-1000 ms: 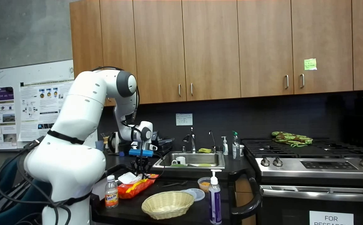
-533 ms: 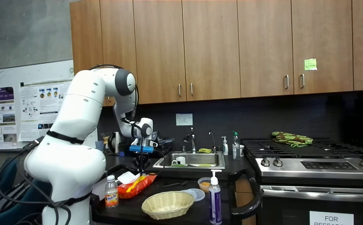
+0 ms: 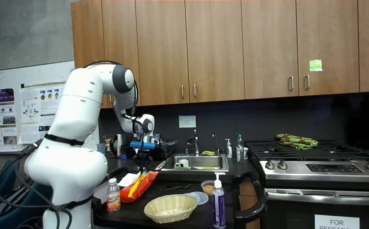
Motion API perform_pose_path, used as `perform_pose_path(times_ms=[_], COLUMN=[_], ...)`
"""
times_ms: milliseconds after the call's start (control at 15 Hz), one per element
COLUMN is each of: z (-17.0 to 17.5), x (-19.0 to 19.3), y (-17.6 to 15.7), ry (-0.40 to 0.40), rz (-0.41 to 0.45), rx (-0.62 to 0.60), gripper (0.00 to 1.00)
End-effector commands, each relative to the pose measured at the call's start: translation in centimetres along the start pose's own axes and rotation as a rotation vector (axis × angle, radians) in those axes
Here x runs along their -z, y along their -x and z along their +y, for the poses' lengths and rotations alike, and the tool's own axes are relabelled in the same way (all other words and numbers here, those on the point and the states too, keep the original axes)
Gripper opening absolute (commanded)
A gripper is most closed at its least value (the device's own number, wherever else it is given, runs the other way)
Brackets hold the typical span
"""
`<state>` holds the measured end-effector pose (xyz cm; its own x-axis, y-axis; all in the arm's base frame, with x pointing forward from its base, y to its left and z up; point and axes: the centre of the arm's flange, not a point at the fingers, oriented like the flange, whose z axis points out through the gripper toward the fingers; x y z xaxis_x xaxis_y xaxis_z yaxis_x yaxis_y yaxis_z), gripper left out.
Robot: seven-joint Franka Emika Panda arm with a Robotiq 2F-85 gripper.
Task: Pick up one wet wipe from the orange packet of wet wipes and wipe the kitchen counter
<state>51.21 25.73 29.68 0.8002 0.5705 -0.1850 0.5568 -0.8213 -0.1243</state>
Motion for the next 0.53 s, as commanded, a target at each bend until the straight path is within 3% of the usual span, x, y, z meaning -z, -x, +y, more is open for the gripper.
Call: perform_pose_path(times_ms=[0, 133, 200, 267, 333, 400, 467], z=[-0.55, -0.65, -0.76, -0.84, -0.96, -1.06, -1.16], x=[1.06, 0.67, 0.69, 0.65, 0.6, 0.58, 0.47], y=[1.44, 1.5, 1.52, 1.56, 1.57, 1.57, 1.54], ry=[-0.009, -0.019, -0.022, -0.018, -0.013, -0.015, -0.019], rz=[-0.022, -0.034, -0.035, -0.038, -0.035, -0.038, -0.039], rx=[-0.002, -0.004, -0.003, 0.002, 0.007, 0.011, 0.013], gripper=[0.32, 0.36, 0.19, 0.47, 0.07, 0.08, 0.45])
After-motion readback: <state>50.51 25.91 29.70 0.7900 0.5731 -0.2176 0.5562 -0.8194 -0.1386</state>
